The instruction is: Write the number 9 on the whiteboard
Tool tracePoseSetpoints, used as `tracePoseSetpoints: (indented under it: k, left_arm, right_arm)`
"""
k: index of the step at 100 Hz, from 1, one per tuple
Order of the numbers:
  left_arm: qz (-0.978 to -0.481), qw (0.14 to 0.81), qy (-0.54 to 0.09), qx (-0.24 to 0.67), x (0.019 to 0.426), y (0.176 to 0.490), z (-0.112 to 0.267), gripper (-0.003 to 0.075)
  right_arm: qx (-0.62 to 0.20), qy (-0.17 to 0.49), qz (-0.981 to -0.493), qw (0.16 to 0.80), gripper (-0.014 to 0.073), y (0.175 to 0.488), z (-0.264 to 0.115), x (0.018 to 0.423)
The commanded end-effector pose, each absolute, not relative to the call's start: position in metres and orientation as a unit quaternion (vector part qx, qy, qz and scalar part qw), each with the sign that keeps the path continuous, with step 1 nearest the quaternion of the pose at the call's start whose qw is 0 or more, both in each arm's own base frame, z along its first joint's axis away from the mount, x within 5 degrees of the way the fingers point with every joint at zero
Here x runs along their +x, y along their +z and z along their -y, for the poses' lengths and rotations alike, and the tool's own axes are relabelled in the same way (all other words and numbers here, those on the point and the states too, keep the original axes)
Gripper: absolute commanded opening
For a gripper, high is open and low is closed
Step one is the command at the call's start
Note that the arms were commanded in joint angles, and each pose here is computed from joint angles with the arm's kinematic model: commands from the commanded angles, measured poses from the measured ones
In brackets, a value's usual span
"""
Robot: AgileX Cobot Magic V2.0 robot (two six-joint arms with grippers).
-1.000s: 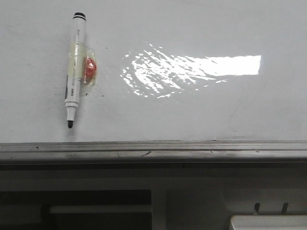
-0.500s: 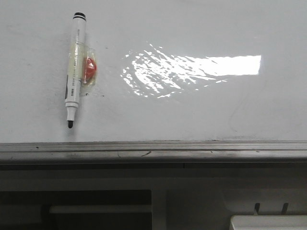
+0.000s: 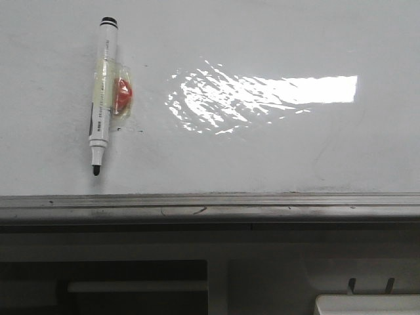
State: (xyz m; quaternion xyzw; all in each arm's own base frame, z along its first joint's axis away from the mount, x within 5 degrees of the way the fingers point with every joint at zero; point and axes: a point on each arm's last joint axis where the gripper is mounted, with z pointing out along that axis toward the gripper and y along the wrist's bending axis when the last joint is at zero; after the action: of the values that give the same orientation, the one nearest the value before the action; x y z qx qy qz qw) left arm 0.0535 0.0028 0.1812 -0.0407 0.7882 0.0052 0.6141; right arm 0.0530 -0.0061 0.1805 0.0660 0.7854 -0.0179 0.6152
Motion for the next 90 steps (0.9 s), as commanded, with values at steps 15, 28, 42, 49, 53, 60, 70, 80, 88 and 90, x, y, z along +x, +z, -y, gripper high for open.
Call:
tracePoseSetpoints:
  k: [15, 28, 42, 49, 53, 60, 70, 80, 88, 90]
  left_arm:
    - [-0.775, 0.63, 0.0, -0.042, 0.054, 0.174, -0.003, -0.002]
    - [-0.771, 0.635, 0.001, -0.041, 0.054, 0.175, -0.003, -0.002]
    - [-0.77, 0.637, 0.0, -0.042, 0.054, 0.176, -0.003, -0.002]
    - [-0.77, 0.637, 0.001, -0.041, 0.054, 0.176, -0.003, -0.002]
    - [-0.77, 0.637, 0.003, -0.04, 0.054, 0.176, -0.003, -0.002]
    - [-0.77, 0.637, 0.008, -0.037, 0.054, 0.176, -0.003, -0.002]
    - [-0.77, 0.637, 0.012, -0.034, 0.054, 0.176, -0.003, -0.002]
    - [-0.77, 0.637, 0.02, -0.028, 0.054, 0.176, -0.004, -0.002]
    - [-0.77, 0.637, 0.027, -0.023, 0.054, 0.176, -0.004, -0.002]
    - [-0.77, 0.637, 0.027, -0.023, 0.054, 0.176, -0.004, -0.002]
  right_arm:
    - [0.065, -0.023, -0.776, 0.627, -0.0075, 0.176, 0.007, 0.054]
    - [0.065, -0.024, -0.769, 0.635, -0.0075, 0.178, 0.007, 0.054]
    - [0.065, -0.024, -0.77, 0.635, -0.0075, 0.178, 0.007, 0.054]
    - [0.065, -0.024, -0.77, 0.635, -0.0075, 0.178, 0.007, 0.054]
    - [0.064, -0.024, -0.767, 0.638, -0.0075, 0.178, 0.007, 0.054]
    - [0.068, -0.018, -0.756, 0.65, -0.0075, 0.181, 0.006, 0.055]
    - [0.092, 0.014, -0.741, 0.665, -0.0075, 0.185, 0.005, 0.055]
    - [0.092, 0.014, -0.739, 0.668, -0.0075, 0.185, 0.005, 0.055]
    - [0.092, 0.014, -0.741, 0.665, -0.0075, 0.185, 0.005, 0.055]
    - [0.092, 0.014, -0.742, 0.664, -0.0075, 0.184, 0.005, 0.055]
